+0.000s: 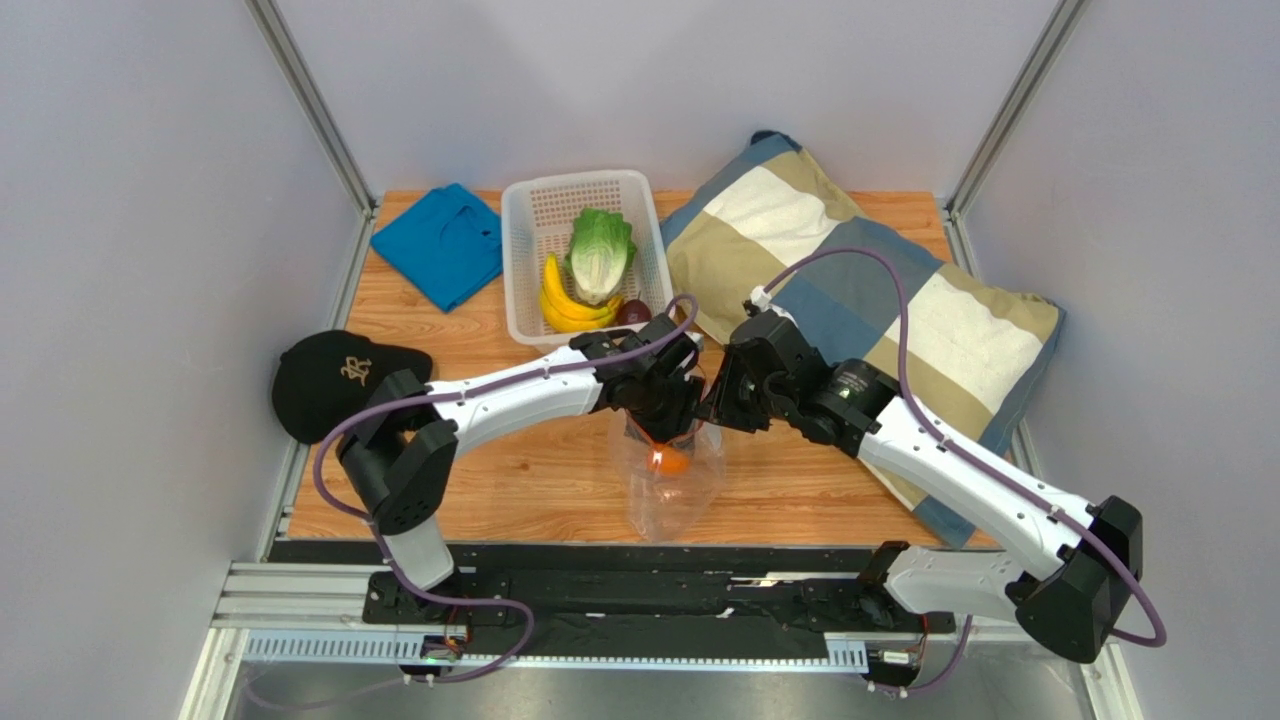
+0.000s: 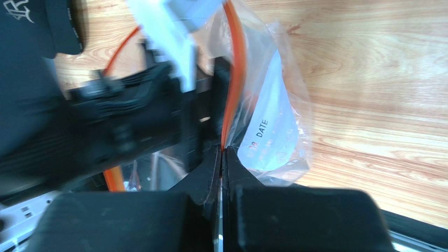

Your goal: Open the zip-top bag and remove the fake food

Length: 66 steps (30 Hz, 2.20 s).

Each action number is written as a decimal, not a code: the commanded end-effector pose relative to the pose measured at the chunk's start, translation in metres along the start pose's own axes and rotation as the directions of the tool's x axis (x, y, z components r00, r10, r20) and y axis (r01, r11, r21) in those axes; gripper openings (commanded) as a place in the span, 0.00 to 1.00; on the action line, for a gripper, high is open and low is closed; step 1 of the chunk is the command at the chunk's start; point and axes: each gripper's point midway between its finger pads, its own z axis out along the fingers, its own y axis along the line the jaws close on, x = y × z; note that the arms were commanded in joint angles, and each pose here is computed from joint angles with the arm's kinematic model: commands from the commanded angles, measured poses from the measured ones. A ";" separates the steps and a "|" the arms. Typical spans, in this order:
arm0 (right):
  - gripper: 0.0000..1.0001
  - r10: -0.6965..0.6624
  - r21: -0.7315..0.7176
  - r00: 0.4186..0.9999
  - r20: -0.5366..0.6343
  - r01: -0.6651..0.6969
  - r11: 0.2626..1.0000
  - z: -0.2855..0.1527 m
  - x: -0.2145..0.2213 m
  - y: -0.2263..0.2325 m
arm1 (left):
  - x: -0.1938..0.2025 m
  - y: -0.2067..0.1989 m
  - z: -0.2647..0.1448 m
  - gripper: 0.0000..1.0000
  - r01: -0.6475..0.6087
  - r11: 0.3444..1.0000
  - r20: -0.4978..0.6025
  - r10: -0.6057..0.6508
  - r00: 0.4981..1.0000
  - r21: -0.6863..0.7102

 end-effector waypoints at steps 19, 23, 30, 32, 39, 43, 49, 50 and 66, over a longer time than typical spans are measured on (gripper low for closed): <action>0.00 -0.337 0.065 0.934 0.122 0.331 0.941 -0.051 -0.039 0.035 | -0.075 0.009 -0.102 0.00 0.310 0.943 0.212 -0.280 0.936 -0.121; 0.00 -0.393 0.045 0.913 0.112 0.390 0.920 -0.048 -0.037 0.055 | -0.090 0.006 -0.103 0.00 0.346 0.925 0.215 -0.310 0.926 -0.157; 0.00 -0.447 0.061 0.888 0.103 0.443 0.894 -0.037 -0.033 0.070 | -0.107 0.008 -0.120 0.00 0.415 0.885 0.271 -0.355 0.895 -0.212; 0.00 -0.454 0.125 0.885 0.098 0.442 0.888 -0.032 -0.035 0.060 | -0.109 0.004 -0.131 0.00 0.431 0.880 0.276 -0.372 0.887 -0.199; 0.00 -0.391 0.215 0.908 0.154 0.355 0.910 -0.046 -0.044 0.021 | -0.098 -0.049 -0.140 0.00 0.338 0.923 0.140 -0.365 0.920 0.186; 0.00 -0.296 0.138 0.932 0.208 0.271 0.952 -0.059 -0.056 0.022 | -0.079 -0.048 -0.134 0.00 0.127 0.962 0.193 -0.176 0.965 0.242; 0.00 -0.274 0.060 0.940 0.205 0.267 0.962 -0.064 -0.067 0.041 | -0.060 -0.049 -0.136 0.00 -0.079 0.972 0.298 0.010 0.955 0.221; 0.00 -0.278 0.056 0.939 0.201 0.273 0.960 -0.064 -0.068 0.043 | -0.058 -0.049 -0.135 0.00 -0.084 0.974 0.300 0.017 0.954 0.212; 0.00 -0.435 0.057 0.880 0.191 0.432 0.900 -0.069 -0.089 0.063 | -0.074 -0.031 -0.179 0.00 0.102 0.987 0.322 -0.058 0.945 -0.121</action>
